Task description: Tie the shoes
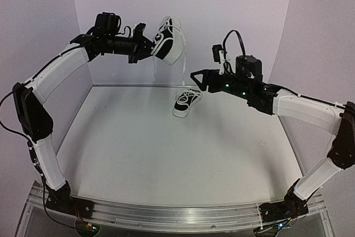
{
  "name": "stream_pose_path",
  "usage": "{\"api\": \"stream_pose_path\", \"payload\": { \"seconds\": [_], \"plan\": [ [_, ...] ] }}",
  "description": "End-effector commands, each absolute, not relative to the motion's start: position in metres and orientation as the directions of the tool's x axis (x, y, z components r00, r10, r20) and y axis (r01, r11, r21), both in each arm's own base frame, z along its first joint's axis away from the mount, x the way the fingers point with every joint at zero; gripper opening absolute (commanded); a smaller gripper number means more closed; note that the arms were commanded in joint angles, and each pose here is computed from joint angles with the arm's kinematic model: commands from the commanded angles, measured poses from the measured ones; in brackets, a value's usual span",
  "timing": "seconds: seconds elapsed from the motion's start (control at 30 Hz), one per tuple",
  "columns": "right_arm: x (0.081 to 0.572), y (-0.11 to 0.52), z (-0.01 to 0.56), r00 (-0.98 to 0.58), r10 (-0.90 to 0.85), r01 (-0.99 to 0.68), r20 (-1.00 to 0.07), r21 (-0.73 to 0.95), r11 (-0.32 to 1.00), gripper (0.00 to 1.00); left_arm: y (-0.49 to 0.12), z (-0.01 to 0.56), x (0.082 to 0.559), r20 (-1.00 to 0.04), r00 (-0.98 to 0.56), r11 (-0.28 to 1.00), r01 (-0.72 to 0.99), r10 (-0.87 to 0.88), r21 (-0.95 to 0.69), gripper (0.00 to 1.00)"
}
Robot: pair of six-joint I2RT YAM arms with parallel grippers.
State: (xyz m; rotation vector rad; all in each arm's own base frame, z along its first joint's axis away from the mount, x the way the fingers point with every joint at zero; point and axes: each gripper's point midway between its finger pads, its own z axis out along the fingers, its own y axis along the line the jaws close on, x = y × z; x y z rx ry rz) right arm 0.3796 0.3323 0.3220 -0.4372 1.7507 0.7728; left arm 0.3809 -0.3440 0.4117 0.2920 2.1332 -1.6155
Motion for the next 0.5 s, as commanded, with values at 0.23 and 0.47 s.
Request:
{"api": "stream_pose_path", "payload": {
  "seconds": [0.23,0.47],
  "plan": [
    [0.407,0.37,0.314,-0.276,-0.013,-0.741,-0.961,0.204,0.64,0.79,-0.329,0.489,0.332,-0.638,-0.767,0.126,0.628,-0.064,-0.768,0.0],
    [0.415,0.387,0.313,-0.273,-0.014,-0.771,-0.962,0.211,0.601,0.34,-0.326,0.486,0.333,-0.626,-0.777,0.126,0.615,-0.073,-0.778,0.0]
  ]
}}
